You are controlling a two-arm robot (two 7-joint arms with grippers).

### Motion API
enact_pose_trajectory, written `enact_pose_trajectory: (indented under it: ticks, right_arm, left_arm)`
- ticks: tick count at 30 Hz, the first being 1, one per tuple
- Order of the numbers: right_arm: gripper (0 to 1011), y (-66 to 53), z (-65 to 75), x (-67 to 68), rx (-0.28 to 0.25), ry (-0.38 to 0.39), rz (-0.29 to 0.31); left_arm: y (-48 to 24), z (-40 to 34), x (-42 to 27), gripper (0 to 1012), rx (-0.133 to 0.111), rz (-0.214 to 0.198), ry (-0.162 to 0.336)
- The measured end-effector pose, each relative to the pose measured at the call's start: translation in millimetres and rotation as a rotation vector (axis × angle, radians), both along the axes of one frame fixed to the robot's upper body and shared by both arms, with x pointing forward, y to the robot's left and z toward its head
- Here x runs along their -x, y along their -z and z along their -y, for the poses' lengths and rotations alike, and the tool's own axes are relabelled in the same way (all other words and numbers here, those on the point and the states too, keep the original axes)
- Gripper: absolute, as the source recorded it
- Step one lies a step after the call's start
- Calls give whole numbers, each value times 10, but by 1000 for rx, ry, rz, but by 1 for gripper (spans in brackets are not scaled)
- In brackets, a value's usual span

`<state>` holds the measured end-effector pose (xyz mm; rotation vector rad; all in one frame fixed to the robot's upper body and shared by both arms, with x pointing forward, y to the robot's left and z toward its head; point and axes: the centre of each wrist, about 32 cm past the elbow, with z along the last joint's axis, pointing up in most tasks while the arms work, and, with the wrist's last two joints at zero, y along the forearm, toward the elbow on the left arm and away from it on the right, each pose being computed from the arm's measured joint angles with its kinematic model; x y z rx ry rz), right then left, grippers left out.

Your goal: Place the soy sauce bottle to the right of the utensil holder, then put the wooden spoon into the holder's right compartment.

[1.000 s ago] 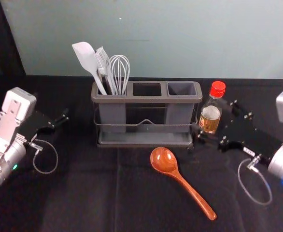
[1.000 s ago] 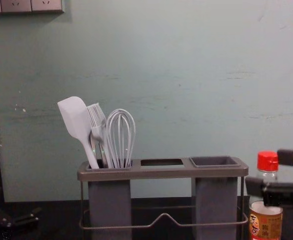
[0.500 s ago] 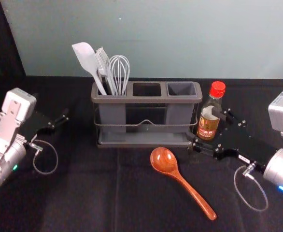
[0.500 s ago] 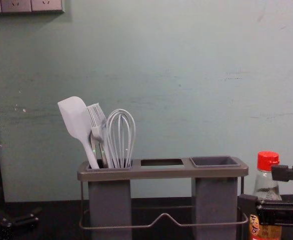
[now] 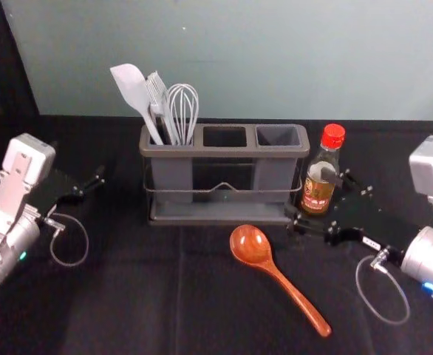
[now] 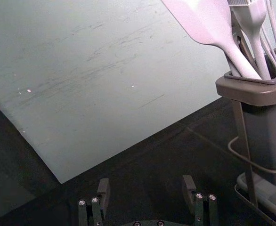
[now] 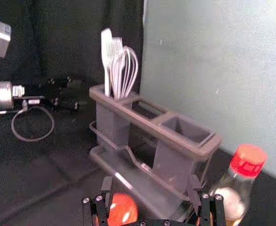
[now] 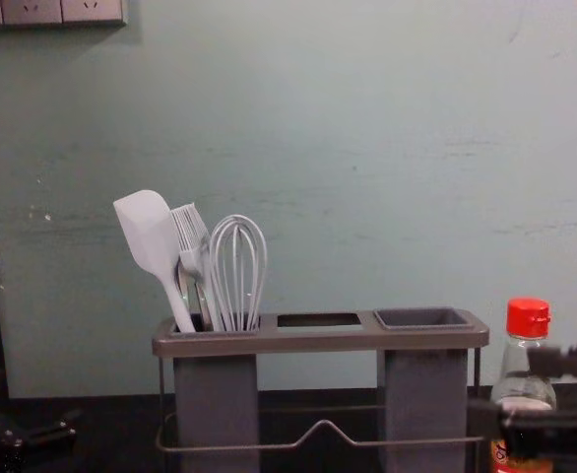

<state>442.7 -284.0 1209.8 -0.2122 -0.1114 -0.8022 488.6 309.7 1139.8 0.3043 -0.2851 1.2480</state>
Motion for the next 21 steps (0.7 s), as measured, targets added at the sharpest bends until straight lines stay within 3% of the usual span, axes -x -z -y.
enact_pose_trajectory:
  ticks: [6, 9, 13, 21]
  right_arm:
    - [1002, -36, -57, -68, 40, -29, -172]
    - [1002, -93, -158, -104, 105, -40, -293]
    - [1003, -149, -310, -135, 187, -32, -388]
    - [1002, -197, -541, -253, 266, -5, -481]
  left_arm:
    - [0, 0, 0, 1005, 0, 0, 0]
    - [0, 0, 0, 1005, 0, 0, 0]
    - [0, 0, 0, 1005, 0, 0, 0]
    - [0, 0, 0, 1005, 0, 0, 0]
